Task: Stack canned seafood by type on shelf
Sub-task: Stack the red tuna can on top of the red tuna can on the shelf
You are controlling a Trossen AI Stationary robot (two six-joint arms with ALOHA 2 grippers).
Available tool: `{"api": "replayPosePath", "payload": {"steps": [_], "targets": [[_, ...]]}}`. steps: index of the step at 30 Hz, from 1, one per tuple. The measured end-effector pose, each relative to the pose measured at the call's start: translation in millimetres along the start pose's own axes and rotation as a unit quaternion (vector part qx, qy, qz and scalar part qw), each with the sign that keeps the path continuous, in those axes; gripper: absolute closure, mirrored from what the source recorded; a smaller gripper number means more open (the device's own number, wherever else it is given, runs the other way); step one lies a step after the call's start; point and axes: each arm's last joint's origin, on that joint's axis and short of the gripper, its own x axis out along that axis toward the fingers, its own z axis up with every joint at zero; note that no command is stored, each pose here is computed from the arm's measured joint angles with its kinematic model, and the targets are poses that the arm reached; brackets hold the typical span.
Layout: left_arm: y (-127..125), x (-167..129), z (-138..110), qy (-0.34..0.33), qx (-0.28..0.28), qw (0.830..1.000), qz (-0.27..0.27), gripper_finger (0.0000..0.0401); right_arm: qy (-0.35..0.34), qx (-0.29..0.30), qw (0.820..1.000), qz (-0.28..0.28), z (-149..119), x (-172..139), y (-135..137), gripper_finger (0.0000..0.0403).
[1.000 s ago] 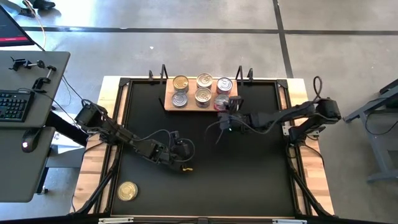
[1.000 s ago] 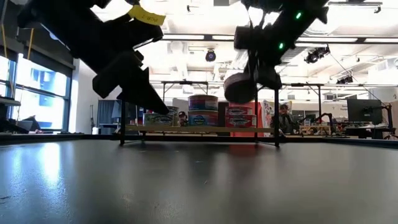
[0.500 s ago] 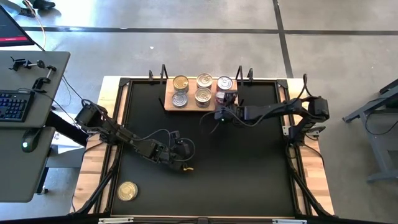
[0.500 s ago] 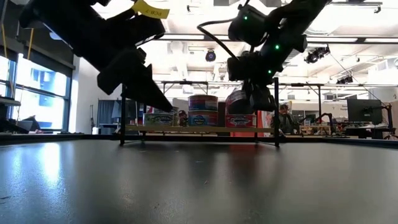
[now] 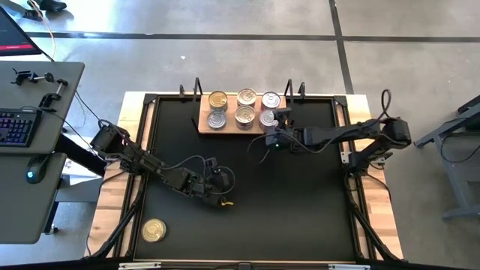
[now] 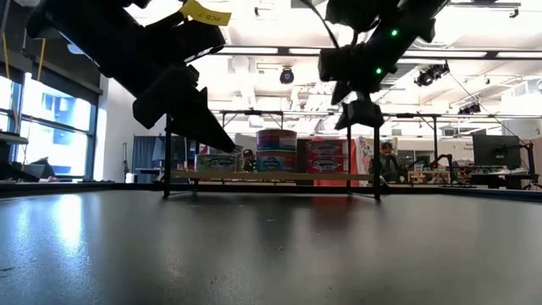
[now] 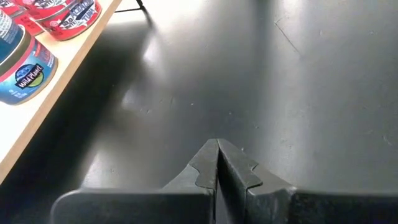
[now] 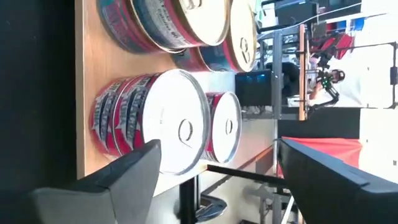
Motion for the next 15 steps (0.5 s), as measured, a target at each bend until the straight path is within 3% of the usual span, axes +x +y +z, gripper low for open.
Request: {"api": "replayPosePath", "payload": {"steps": [6, 9, 11, 15], "targets": [[0, 0, 0, -0.002, -0.002, 1.000, -0.001, 0.0401, -0.004, 0.048, 0.999, 0.009, -3, -11, -1, 0.0090], [-1, 0, 0, -0.002, -0.001, 1.000, -0.001, 0.0401, -0.026, 0.104, 0.993, 0.049, 0, -15, 4, 0.0089], [-1, -1, 0, -0.002, 0.002, 1.000, -0.002, 0.0401, -0.063, 0.151, 0.978, 0.126, 4, -19, 10, 0.0089], [-4, -5, 1, -0.007, 0.024, 1.000, -0.008, 0.0401, -0.136, 0.238, 0.927, 0.256, 21, -37, 24, 0.0089]]}}
